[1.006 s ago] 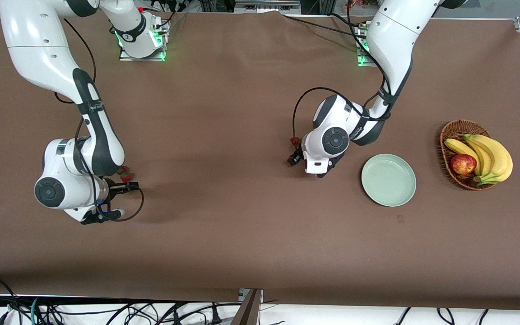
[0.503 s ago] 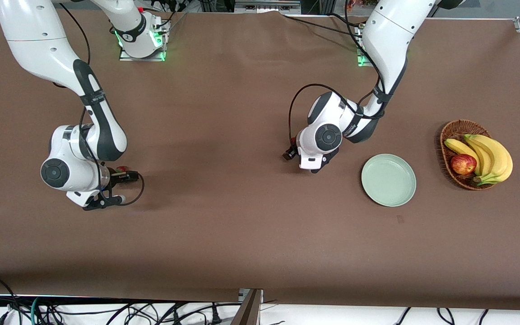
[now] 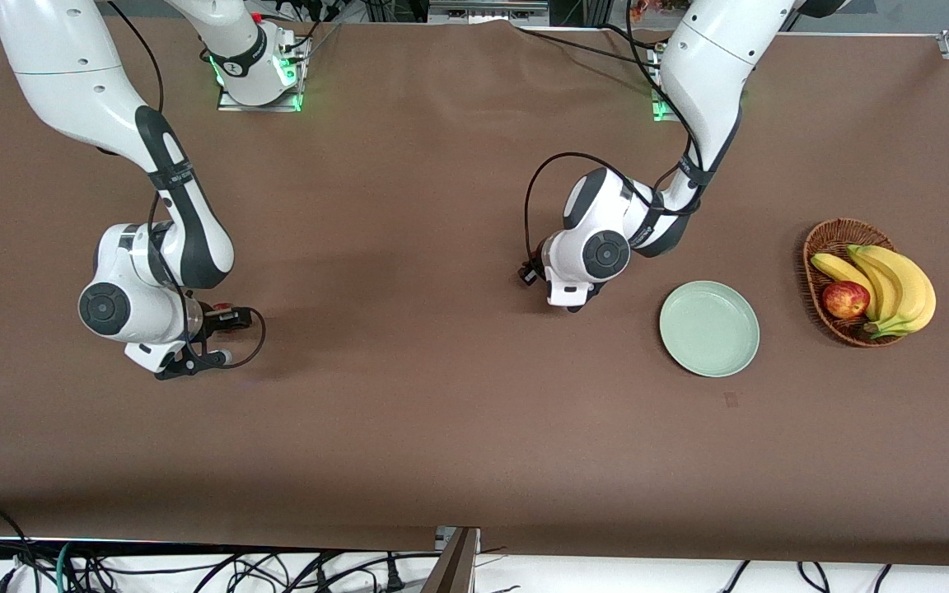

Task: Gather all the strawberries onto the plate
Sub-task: 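Grasp the mid-table strawberry with the left gripper while the right gripper grasps another, then drop the strawberry onto the plate while the right gripper carries another mid-table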

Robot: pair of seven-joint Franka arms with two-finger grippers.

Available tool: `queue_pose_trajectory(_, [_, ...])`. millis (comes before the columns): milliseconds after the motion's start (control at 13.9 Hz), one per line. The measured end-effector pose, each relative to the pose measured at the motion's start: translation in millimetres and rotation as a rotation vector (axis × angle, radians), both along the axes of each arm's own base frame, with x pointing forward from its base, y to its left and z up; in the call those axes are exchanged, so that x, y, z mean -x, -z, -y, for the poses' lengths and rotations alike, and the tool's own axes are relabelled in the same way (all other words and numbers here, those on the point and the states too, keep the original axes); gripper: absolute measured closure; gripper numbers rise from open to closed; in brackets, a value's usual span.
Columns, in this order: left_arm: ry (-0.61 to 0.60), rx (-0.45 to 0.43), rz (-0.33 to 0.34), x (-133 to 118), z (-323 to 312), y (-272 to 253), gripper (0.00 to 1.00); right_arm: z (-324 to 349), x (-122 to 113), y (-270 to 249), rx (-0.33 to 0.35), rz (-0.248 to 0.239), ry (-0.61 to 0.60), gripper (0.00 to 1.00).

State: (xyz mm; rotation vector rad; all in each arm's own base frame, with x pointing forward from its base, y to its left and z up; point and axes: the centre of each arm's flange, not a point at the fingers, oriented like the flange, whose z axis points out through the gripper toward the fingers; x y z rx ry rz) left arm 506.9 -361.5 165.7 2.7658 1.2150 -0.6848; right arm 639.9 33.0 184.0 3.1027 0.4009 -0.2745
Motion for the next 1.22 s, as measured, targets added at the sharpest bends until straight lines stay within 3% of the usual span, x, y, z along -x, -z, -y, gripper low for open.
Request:
queue_pose_trajectory(72, [0.001, -0.003, -0.006, 2, -1, 3, 0.55, 0, 0, 0, 0.0, -0.001, 0.0, 0.42])
queue_pose_trajectory(216, [0.0, -0.003, -0.007, 1, -2, 4, 0.55, 0, 1, 1, 0.0, -0.003, -0.001, 0.46])
queue_pose_trajectory(359, [0.0, -0.002, -0.005, 1, -1, 4, 0.67, 0, 2, 2, 0.0, -0.005, -0.001, 0.65])
queue_pose_trajectory(647, [-0.008, 0.005, 0.012, -8, -2, -3, 0.67, 0, 1, 1, 0.0, -0.003, -0.002, 0.67])
queue_pose_trajectory(862, [0.007, -0.027, 0.017, -40, -23, -32, 0.67, -16, -8, -12, -0.003, 0.04, 0.027, 0.67])
queue_pose_trajectory(1078, [0.113, -0.131, 0.013, -83, -78, -74, 0.67, -93, -19, -40, -0.016, 0.103, 0.125, 0.67])
queue_pose_trajectory(1222, [0.208, -0.154, 0.004, -101, -118, -89, 0.67, -166, -12, -54, -0.026, 0.128, 0.233, 0.67])
